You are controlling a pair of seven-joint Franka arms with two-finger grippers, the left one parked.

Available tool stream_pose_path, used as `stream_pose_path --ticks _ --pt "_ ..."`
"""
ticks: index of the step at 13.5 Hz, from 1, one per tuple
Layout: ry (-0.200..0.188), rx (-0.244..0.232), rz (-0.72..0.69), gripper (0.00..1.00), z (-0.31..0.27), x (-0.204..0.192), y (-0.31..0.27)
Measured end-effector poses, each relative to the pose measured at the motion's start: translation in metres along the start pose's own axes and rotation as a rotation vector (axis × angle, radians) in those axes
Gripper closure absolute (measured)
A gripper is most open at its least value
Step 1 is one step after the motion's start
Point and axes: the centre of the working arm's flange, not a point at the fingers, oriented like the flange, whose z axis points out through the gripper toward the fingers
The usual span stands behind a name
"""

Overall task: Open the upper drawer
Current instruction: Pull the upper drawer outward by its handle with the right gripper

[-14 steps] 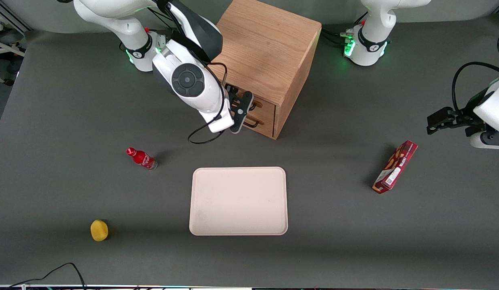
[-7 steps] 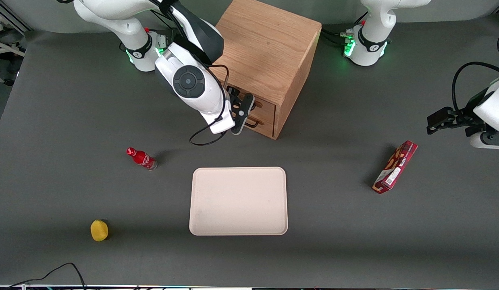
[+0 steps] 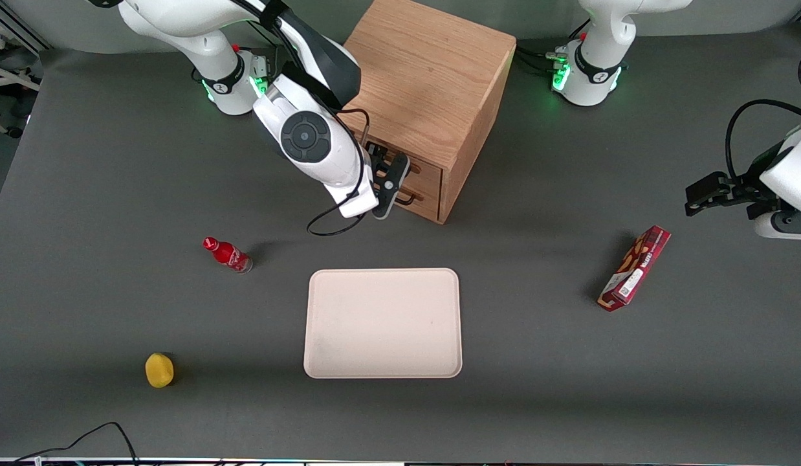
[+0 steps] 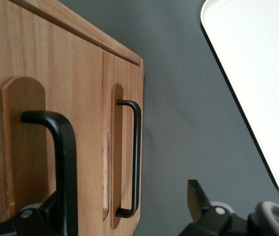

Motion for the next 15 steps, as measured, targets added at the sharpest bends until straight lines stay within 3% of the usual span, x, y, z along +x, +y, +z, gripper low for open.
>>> stream_pose_path --ticks 6,15 --pt "0.007 0.005 0.011 0.0 0.01 0.001 0.01" --pt "0.055 -0.032 0.051 0.0 -0.006 -0.009 0.047"
